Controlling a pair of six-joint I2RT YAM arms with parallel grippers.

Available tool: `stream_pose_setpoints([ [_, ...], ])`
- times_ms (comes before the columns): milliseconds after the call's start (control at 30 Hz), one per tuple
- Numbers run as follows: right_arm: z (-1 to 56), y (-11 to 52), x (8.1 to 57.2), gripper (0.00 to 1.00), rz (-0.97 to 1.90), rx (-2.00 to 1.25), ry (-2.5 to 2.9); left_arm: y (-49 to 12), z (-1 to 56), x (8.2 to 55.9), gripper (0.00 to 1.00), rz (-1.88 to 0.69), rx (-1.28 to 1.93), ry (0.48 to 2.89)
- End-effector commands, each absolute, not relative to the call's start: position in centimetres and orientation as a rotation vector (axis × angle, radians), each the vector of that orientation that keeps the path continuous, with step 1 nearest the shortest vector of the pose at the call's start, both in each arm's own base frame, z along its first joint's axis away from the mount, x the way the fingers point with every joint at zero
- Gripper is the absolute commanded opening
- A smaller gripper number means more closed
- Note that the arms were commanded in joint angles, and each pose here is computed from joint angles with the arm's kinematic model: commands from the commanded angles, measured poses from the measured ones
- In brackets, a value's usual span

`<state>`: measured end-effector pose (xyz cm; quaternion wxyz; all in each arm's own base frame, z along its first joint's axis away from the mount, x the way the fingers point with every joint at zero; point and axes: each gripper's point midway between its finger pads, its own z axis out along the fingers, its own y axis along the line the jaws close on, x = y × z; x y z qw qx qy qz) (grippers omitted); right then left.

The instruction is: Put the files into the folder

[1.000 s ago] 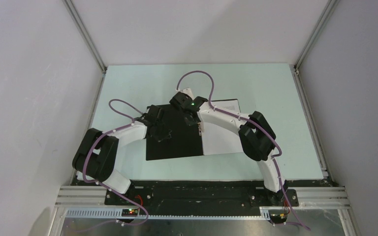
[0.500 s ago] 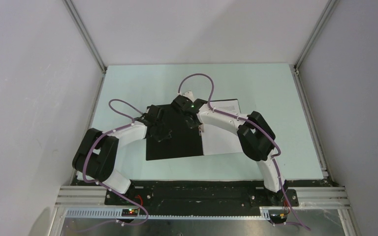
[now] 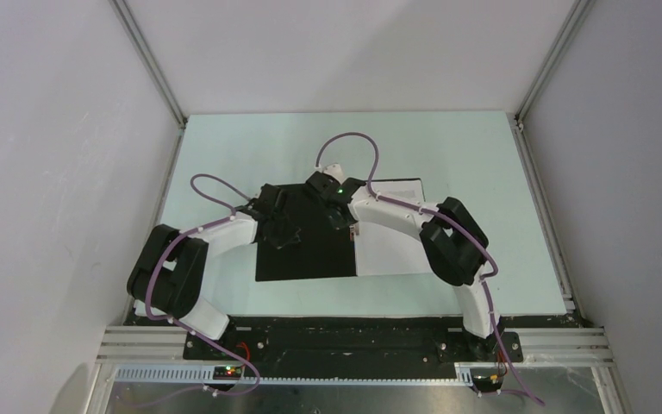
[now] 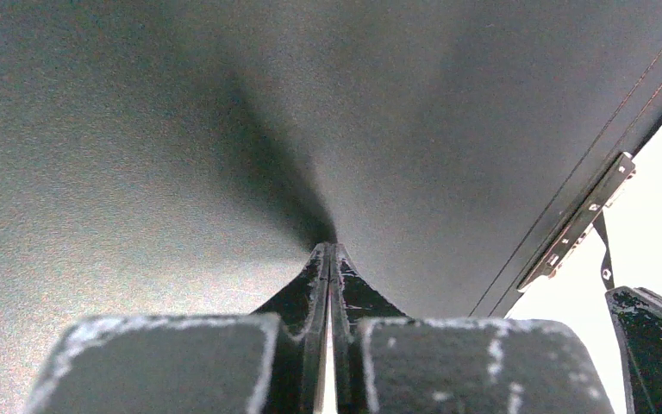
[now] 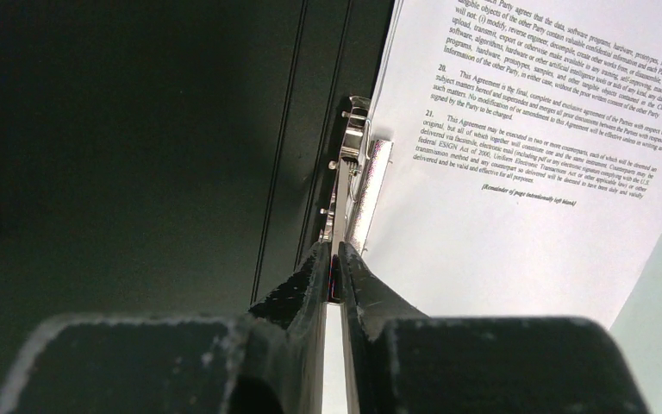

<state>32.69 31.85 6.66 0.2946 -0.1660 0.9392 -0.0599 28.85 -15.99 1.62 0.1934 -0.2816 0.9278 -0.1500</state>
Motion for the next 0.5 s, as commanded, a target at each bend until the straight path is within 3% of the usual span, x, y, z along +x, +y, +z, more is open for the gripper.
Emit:
stream_pose_setpoints([
  [0, 8.3, 31.7, 31.7, 0.13, -0.116, -0.413, 2.498, -15.7, 1.4, 29.6, 0.03, -0.408, -0.827, 2.578],
  [467, 9.5, 31.6, 31.3, 0.15, -0.107, -0.414, 2.486, -15.7, 1.3, 29.7, 0.03, -0.408, -0.841, 2.579],
])
